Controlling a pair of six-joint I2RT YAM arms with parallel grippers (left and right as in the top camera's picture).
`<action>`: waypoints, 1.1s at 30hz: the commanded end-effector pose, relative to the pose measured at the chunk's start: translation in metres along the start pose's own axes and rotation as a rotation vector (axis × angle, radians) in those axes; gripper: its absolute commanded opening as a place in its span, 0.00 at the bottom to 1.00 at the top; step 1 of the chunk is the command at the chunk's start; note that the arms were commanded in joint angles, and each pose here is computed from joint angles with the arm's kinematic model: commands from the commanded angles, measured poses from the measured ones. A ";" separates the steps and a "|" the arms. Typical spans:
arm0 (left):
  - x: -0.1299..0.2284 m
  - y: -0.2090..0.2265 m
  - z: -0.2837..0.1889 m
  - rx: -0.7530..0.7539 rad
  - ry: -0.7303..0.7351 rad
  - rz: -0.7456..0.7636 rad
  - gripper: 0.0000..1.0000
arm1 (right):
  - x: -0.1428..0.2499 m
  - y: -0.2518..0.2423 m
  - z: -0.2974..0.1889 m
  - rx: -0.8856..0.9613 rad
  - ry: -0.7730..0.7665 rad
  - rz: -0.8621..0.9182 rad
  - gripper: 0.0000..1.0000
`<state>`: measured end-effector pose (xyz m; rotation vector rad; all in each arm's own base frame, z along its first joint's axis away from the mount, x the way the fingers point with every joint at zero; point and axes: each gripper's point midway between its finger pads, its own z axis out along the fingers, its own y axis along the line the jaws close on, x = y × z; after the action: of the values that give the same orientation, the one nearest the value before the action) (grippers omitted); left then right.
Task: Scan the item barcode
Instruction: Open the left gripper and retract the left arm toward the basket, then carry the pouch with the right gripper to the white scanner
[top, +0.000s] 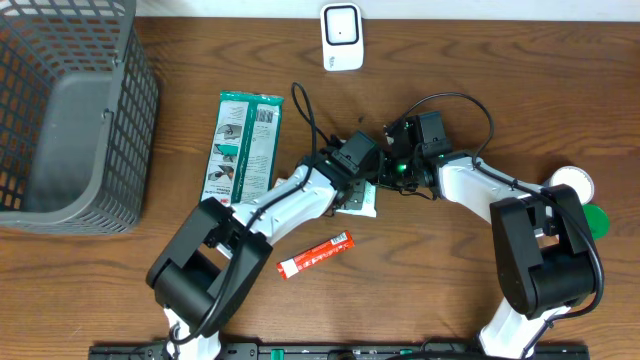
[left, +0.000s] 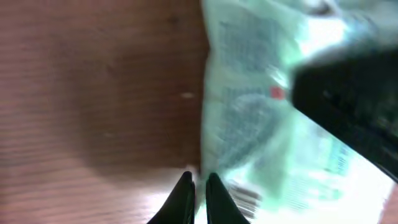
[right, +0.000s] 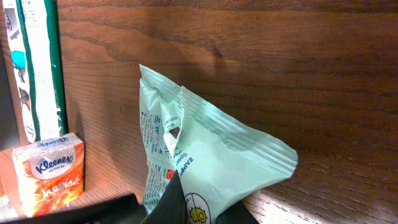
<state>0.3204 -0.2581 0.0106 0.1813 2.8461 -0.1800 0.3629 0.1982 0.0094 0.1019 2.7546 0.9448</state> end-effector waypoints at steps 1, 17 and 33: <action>-0.009 0.037 0.011 -0.106 -0.012 -0.086 0.08 | -0.001 0.002 -0.004 0.003 -0.005 -0.002 0.01; -0.060 0.028 -0.102 0.051 -0.231 -0.145 0.07 | 0.000 0.012 -0.007 -0.057 0.009 -0.007 0.01; -0.058 0.172 -0.315 0.114 -0.662 -0.424 0.12 | -0.040 0.106 -0.118 -0.335 -0.215 -0.376 0.01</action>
<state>0.3172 -0.0607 0.3023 -0.4091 2.1788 -0.3689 0.3625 0.2143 0.1305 -0.3002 2.3636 1.2981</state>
